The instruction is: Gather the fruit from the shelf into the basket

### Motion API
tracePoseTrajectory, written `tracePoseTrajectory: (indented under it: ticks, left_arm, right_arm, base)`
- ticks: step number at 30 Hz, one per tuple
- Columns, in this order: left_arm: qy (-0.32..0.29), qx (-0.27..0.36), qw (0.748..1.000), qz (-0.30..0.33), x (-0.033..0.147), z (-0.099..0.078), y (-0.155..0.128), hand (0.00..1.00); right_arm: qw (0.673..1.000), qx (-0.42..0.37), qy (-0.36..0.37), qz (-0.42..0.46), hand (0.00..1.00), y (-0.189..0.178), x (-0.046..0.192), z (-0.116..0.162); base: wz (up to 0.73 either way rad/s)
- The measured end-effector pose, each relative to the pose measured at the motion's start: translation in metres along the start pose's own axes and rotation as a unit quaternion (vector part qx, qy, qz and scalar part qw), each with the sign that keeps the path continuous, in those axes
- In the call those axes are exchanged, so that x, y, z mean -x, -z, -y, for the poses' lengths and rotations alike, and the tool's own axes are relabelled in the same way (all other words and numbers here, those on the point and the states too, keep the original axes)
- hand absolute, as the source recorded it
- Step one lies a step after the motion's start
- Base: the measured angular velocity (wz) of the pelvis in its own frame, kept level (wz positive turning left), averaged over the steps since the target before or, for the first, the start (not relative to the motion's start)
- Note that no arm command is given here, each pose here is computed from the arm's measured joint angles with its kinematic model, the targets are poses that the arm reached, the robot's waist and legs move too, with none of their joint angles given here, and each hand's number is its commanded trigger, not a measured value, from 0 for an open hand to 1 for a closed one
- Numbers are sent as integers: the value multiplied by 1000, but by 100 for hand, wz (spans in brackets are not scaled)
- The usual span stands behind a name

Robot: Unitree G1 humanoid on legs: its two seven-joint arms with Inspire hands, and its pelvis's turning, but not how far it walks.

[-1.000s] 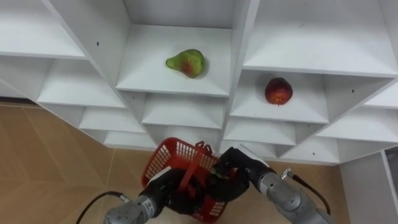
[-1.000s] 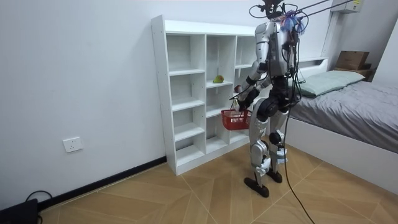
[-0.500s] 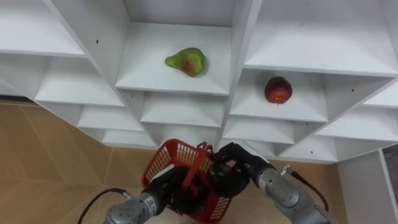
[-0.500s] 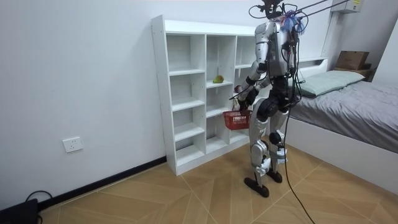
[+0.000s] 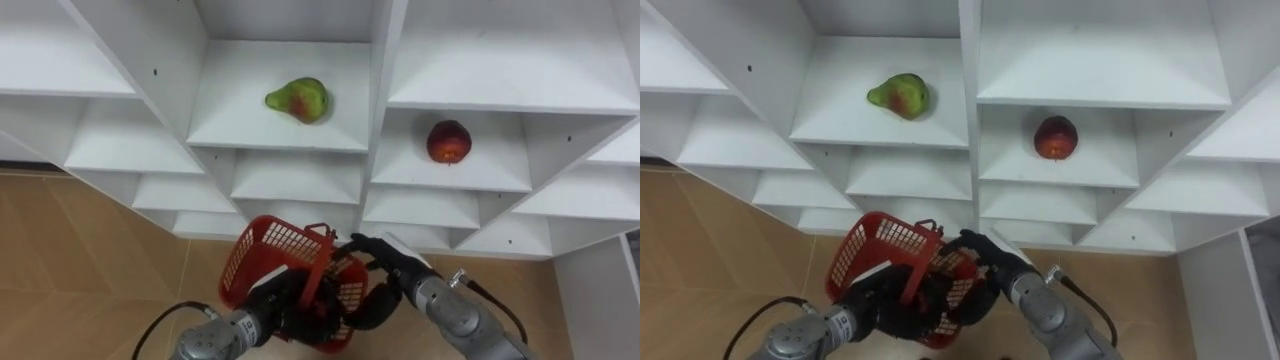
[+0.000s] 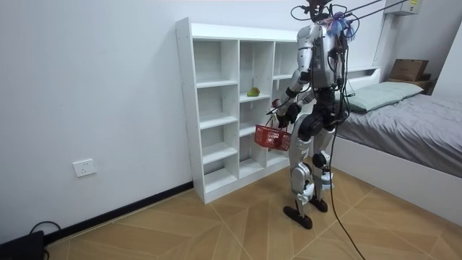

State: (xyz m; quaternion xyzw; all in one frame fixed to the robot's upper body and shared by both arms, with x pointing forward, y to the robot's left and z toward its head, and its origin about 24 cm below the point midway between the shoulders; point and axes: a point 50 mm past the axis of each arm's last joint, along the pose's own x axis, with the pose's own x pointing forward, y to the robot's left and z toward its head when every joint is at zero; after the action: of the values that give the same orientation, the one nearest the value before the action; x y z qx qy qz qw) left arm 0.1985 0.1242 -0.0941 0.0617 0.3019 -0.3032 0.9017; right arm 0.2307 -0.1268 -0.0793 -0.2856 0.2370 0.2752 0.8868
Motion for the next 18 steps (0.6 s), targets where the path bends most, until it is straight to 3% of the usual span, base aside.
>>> tracePoseTrajectory:
  ticks: [18]
  left_arm:
    - [-10,5,1000,-17,0,-4,7,100]
  right_arm:
    - [1000,-9,-12,6,0,-3,-1,-5]
  base:
    - [0]
